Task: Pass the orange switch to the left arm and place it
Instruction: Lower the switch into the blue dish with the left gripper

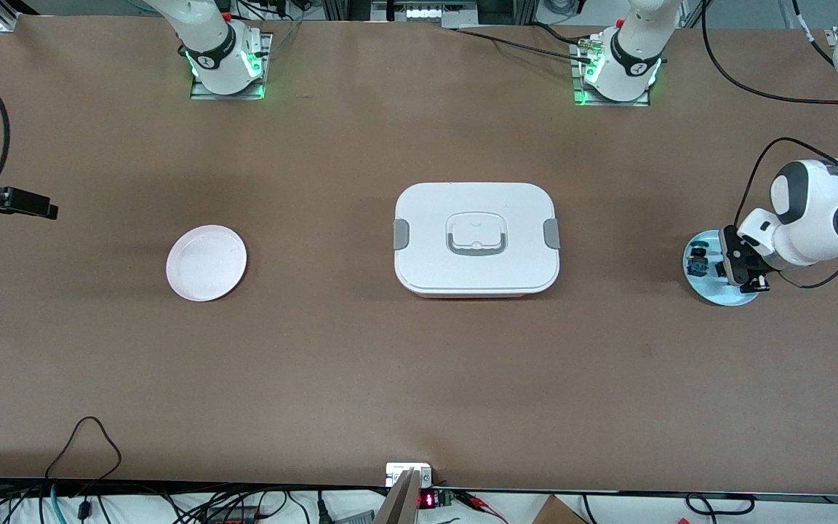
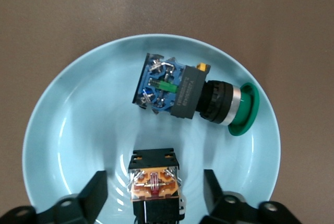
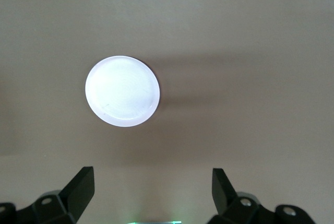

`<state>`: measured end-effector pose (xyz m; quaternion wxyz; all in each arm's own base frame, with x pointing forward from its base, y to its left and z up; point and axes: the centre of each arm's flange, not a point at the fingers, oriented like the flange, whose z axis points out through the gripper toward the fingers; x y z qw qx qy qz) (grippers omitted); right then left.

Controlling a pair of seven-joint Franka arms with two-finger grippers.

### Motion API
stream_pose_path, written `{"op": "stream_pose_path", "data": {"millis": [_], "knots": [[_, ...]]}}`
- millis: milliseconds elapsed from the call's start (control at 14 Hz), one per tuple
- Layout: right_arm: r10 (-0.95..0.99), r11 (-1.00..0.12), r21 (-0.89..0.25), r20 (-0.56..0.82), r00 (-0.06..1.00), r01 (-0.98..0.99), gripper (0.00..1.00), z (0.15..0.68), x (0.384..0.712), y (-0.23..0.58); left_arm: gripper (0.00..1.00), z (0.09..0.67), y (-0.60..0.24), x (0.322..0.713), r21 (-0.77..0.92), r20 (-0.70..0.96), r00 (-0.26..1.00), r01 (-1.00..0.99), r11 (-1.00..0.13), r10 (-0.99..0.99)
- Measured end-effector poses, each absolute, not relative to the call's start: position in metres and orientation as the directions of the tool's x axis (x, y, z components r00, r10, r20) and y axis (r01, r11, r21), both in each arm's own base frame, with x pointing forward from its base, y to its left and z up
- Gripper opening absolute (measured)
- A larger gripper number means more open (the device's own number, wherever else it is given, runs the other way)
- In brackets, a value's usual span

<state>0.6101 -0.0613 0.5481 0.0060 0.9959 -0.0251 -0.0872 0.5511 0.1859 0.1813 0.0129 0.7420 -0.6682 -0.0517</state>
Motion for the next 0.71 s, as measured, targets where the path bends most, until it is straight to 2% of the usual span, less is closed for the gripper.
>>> {"op": "stream_pose_path", "data": {"millis": [142, 427, 498, 712], "knots": [[-0.023, -1.0, 0.012, -0.138, 0.99, -0.022, 1.0, 0.549, 0.605, -0.046, 1.0, 0.191, 0.187, 0.557, 0.072, -0.067, 0.101, -0.992, -0.106, -0.993], [-0.006, -1.0, 0.005, -0.078, 0.997, -0.006, 1.0, 0.55, 0.596, -0.035, 1.0, 0.255, 0.171, 0.578, 0.16, -0.129, 0.144, -0.973, -0.164, -0.981], [-0.006, -1.0, 0.004, -0.077, 0.997, -0.006, 1.0, 0.549, 0.595, -0.035, 1.0, 0.281, 0.153, 0.587, 0.191, -0.155, 0.181, -0.959, -0.21, -0.971], [-0.004, -1.0, 0.004, -0.077, 0.997, -0.003, 1.0, 0.55, 0.595, -0.034, 1.0, 0.352, 0.098, 0.599, 0.25, -0.243, 0.387, -0.861, -0.443, -0.89]]}}
